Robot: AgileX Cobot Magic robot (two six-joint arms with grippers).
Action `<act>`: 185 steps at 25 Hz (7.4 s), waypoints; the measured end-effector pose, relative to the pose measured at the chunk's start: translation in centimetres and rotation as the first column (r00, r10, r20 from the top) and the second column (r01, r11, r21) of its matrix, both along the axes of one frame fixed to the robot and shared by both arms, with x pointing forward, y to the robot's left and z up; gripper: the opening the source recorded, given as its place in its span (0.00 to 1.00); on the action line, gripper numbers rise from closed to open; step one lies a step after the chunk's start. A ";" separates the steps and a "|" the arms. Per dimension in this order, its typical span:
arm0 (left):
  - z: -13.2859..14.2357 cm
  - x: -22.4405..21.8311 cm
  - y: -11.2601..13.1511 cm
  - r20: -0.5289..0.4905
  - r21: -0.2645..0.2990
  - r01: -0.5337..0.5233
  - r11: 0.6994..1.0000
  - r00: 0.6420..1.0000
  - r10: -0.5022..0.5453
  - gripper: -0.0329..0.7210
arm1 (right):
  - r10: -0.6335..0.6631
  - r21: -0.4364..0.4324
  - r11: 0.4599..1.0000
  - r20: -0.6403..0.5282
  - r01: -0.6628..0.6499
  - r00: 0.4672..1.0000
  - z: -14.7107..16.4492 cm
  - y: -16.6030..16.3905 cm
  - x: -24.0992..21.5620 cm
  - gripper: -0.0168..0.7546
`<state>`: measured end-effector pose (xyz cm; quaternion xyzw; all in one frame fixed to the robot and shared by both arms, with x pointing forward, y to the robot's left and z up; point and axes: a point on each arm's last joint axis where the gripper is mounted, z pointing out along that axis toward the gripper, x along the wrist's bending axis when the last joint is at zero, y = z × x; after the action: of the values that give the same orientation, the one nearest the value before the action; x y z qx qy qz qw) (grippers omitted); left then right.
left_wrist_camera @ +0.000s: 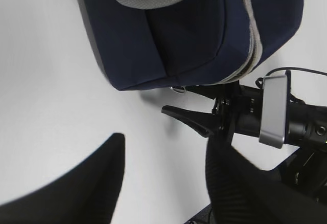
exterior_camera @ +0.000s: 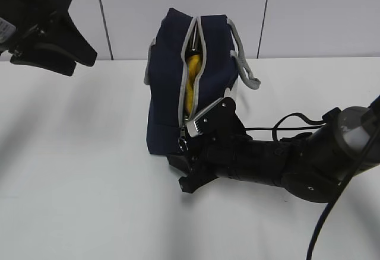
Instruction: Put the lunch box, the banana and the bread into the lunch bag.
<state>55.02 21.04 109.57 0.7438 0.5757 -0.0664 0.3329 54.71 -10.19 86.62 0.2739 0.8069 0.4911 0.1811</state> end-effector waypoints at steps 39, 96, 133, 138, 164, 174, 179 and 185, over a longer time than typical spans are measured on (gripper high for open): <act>0.0 0.0 0.0 0.001 0.004 0.001 1.000 1.000 -0.001 0.52 | 0.028 -0.105 0.994 0.015 -0.026 1.000 3.7 -0.6 -0.5 0.00; 0.2 0.6 0.0 0.089 0.006 0.008 1.000 0.996 -0.009 0.52 | 0.027 0.039 0.999 0.211 -0.036 0.977 16.6 0.1 1.2 0.00; -2.9 2.5 -2.4 0.277 -0.100 0.409 0.907 0.887 -0.370 0.52 | 0.171 0.019 0.985 0.049 -0.172 0.984 21.1 -3.4 1.7 0.00; -3.6 3.0 -2.7 0.303 -0.116 0.451 0.885 0.865 -0.401 0.52 | 0.056 0.036 0.998 0.069 -0.059 0.996 21.2 -3.9 2.6 0.00; -5.4 4.0 -5.1 0.433 -0.088 0.541 0.837 0.777 -0.457 0.52 | 0.046 0.093 0.994 0.096 -0.055 0.994 21.3 -3.6 3.1 0.00; -6.0 4.3 -5.9 0.435 -0.079 0.535 0.841 0.777 -0.454 0.37 | 0.046 0.093 0.994 0.096 -0.055 0.994 21.3 -3.6 3.1 0.00; -6.0 4.3 -5.9 0.435 -0.079 0.535 0.841 0.777 -0.454 0.32 | 0.047 0.093 0.994 0.096 -0.056 0.994 21.3 -3.6 3.1 0.00; -6.0 4.3 -5.9 0.432 -0.081 0.533 0.842 0.780 -0.452 0.06 | 0.039 0.108 0.993 0.089 -0.049 0.995 21.3 -3.5 3.1 0.00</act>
<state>59.29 15.17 103.59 0.8292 0.2708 -0.0570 0.4856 57.82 -13.73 107.95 0.2443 0.7757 0.5502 0.1895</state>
